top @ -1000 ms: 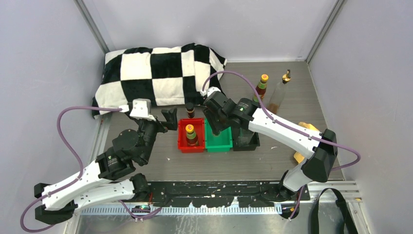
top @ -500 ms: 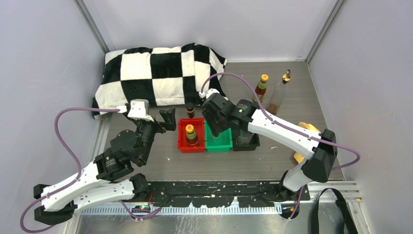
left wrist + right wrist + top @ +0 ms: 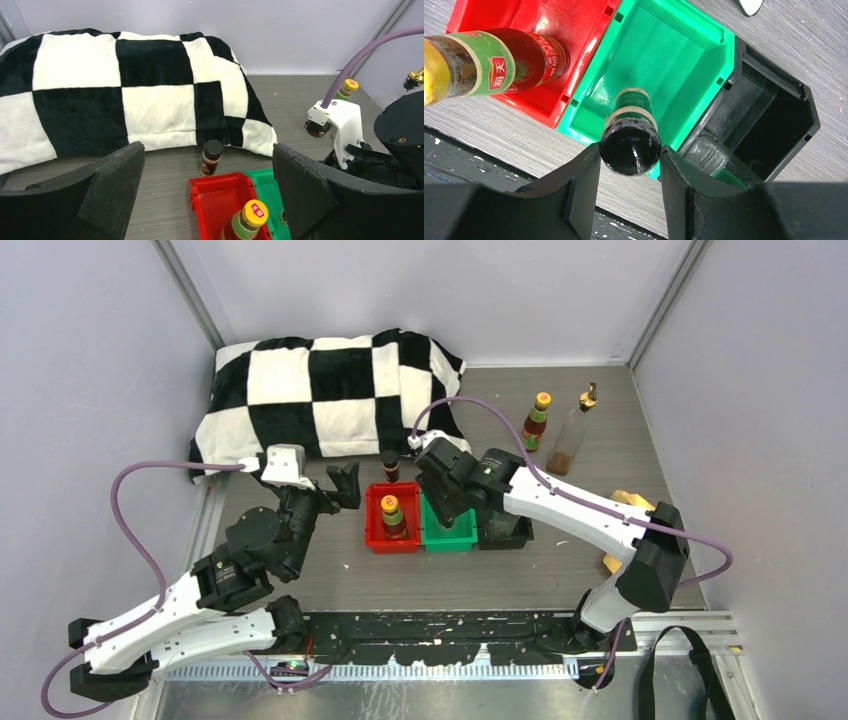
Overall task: Organize the condiment bottles
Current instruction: Place the bottle in the storage box.
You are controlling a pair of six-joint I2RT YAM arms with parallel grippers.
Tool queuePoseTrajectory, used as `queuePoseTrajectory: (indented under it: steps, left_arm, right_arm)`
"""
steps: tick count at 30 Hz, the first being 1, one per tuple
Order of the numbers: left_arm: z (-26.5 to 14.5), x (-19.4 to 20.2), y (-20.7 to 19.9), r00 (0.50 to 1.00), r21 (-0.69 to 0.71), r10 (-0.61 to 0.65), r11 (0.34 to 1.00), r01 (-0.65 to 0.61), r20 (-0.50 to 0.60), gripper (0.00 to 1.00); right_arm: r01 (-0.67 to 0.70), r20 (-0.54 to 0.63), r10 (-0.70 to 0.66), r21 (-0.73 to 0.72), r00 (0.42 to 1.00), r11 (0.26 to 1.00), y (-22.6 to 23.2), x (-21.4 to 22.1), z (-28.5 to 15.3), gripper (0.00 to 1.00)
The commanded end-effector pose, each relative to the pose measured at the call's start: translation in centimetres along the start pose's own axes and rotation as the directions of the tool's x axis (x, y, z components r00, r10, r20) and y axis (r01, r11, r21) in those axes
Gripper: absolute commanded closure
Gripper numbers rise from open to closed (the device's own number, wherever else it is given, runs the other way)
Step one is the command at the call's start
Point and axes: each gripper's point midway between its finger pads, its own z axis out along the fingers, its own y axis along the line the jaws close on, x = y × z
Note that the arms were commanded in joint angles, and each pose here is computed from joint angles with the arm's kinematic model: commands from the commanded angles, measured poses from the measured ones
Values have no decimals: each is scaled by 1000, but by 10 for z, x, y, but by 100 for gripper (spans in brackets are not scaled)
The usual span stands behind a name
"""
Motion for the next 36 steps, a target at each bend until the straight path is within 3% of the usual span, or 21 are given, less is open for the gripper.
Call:
queuePoseTrajectory:
  steps: [1,36]
  left_arm:
    - [-2,-10,2,999,-7,-40,999,40,20,0]
    - [0,-5,-1,999,0,-43,999,43,11,0]
  right_arm:
    - [-15,35,15,-15,999,1000,6,-8,1,99]
    - [-18,-4,18,-35,1000,999,13,9,23,99]
